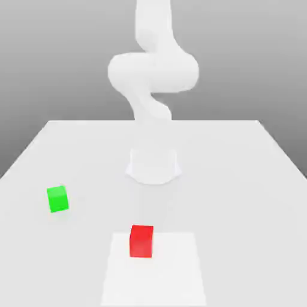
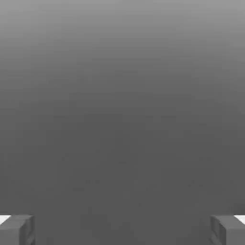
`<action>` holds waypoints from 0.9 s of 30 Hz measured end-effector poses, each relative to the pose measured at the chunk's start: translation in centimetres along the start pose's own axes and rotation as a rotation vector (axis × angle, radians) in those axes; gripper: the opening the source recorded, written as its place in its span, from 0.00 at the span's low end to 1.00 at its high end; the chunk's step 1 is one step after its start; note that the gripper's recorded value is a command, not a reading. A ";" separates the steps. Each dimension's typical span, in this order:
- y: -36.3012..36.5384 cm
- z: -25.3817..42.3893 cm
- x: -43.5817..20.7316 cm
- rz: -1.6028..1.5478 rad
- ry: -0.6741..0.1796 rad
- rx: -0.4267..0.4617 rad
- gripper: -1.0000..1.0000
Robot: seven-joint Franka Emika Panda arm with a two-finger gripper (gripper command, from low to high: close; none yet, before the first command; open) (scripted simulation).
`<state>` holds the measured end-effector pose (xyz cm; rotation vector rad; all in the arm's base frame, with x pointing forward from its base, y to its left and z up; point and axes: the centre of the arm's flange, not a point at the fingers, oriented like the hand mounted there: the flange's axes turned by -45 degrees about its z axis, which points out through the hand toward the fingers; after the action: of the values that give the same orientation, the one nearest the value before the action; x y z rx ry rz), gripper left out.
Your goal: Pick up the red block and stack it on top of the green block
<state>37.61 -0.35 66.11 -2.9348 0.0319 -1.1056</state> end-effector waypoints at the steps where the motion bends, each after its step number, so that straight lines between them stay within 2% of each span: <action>1: 0.2 2.7 -0.7 0.003 -0.039 -0.002 0.50; 9: 1.5 20.4 -10.7 0.027 -0.337 -0.016 0.50; 17: 2.7 31.9 -28.4 0.054 -0.672 -0.033 0.50; 19: 2.8 33.4 -31.1 0.056 -0.708 -0.034 0.50; 24: 2.9 36.8 -34.6 0.057 -0.719 -0.035 0.50; 25: 2.9 37.3 -35.2 0.058 -0.720 -0.035 0.00; 27: 2.9 37.3 -35.2 0.057 -0.720 -0.035 0.00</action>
<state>35.75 -2.63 14.79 -3.1392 0.1284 -0.0003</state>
